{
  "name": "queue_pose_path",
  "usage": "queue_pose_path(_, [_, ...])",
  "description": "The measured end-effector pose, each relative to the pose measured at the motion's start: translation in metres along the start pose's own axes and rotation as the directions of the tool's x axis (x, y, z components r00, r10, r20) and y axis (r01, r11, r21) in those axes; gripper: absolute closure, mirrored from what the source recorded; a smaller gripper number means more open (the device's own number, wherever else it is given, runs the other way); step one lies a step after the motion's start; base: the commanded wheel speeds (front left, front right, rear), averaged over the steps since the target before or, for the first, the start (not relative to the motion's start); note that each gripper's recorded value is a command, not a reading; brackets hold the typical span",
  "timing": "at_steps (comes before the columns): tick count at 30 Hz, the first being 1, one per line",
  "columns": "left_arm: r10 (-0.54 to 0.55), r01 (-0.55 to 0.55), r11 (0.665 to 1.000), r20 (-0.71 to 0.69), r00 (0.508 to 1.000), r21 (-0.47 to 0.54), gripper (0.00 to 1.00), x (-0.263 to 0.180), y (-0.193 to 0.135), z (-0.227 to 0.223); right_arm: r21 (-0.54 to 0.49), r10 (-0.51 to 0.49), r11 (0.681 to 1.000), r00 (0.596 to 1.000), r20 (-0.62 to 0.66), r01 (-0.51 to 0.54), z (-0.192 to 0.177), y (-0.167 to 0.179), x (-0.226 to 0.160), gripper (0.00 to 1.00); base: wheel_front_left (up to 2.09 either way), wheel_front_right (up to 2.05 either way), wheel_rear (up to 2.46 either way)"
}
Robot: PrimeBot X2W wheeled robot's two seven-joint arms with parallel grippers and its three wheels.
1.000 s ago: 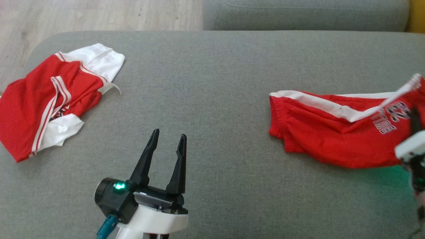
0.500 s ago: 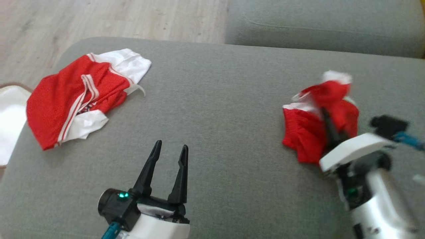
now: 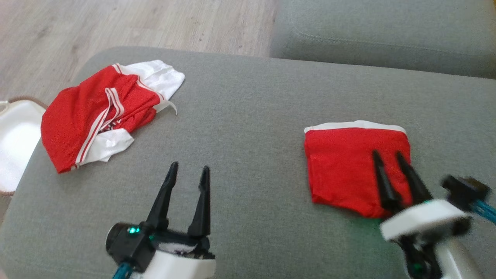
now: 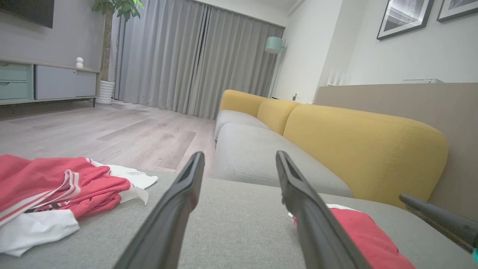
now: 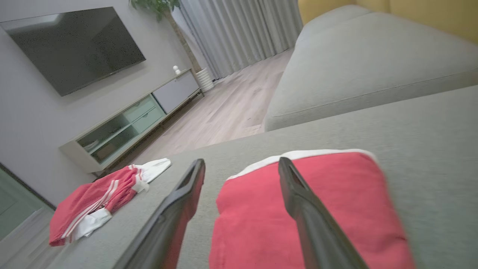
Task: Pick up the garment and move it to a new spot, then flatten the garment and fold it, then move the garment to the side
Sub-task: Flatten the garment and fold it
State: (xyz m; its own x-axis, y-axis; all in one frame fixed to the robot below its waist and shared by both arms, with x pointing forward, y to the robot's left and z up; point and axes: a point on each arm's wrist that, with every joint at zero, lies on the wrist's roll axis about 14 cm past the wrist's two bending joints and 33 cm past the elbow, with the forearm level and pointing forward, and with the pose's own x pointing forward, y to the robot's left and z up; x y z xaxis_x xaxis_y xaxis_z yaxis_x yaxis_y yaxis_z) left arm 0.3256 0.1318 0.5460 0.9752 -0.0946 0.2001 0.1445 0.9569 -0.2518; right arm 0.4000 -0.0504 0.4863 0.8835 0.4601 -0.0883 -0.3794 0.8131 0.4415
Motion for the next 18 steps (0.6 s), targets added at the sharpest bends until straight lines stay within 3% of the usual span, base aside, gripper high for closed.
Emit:
queue_pose_path(4, [0.031,-0.031,1.0,-0.015,0.999,0.0,0.0,-0.011,0.006,-0.004,-0.05,-0.077,0.995,0.995,0.07,0.081,0.01,-0.027,-0.029,0.0,0.0,0.0,0.0])
queue_pose_path(9, [0.078,-0.076,0.995,-0.029,0.997,0.072,0.0,-0.029,0.017,-0.007,-0.198,-0.074,0.974,0.984,0.164,0.107,0.025,-0.034,-0.049,0.0,0.0,0.0,0.0])
queue_pose_path(14, [0.114,-0.106,0.987,-0.059,0.992,0.125,0.0,-0.049,0.026,-0.015,-0.325,-0.091,0.937,0.986,0.137,0.132,0.011,-0.041,-0.065,0.0,0.0,0.0,0.0])
queue_pose_path(18, [0.139,-0.13,0.985,-0.077,0.987,0.117,0.0,-0.061,0.032,-0.02,-0.341,-0.112,0.927,0.984,0.14,0.154,0.005,-0.038,-0.071,0.0,0.0,0.0,0.0])
